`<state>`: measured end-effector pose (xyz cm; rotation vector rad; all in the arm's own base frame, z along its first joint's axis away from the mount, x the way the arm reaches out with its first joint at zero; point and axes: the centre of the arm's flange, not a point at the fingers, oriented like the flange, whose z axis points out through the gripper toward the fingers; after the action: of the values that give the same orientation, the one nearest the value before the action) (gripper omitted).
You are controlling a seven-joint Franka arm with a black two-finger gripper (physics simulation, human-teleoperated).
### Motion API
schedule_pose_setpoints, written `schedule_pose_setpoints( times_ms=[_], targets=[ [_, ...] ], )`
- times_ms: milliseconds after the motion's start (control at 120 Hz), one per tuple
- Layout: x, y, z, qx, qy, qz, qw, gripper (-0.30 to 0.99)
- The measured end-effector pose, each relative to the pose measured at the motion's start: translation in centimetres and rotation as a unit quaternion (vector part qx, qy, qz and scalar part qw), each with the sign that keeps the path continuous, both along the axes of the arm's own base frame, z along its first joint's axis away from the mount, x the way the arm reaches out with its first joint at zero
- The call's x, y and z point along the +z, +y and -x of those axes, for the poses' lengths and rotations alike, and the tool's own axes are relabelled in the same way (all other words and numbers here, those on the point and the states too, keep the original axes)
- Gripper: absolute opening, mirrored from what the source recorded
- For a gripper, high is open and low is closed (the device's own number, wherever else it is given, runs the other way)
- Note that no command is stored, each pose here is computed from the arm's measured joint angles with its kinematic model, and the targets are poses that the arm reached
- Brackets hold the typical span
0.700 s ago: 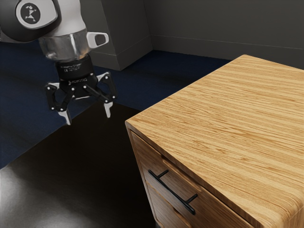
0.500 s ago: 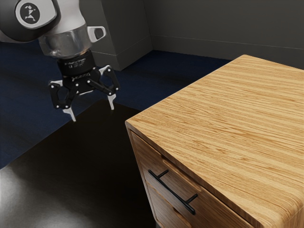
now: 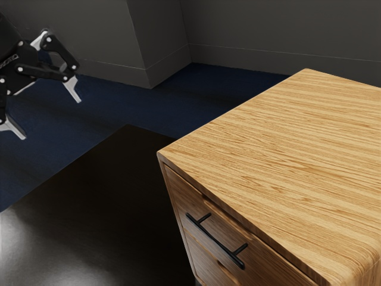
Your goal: Pull the drawer handle with one arm to open the drawer
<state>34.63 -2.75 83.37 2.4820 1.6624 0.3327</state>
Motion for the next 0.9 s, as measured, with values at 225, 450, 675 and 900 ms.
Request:
schedule_pose_setpoints(
  times_ms=[225,450,675,900],
  targets=[
    [-2.5,-2.5,9.4,0.028,-0.028,0.004,0.999,0.69],
    [-5.8,-4.9,14.2,0.039,-0.058,0.017,0.997,0.69],
    [-9.3,-6.3,17.1,0.047,-0.072,0.036,0.996,0.68],
    [-11.9,-7.1,18.8,0.051,-0.094,0.060,0.992,0.68]
  ],
)
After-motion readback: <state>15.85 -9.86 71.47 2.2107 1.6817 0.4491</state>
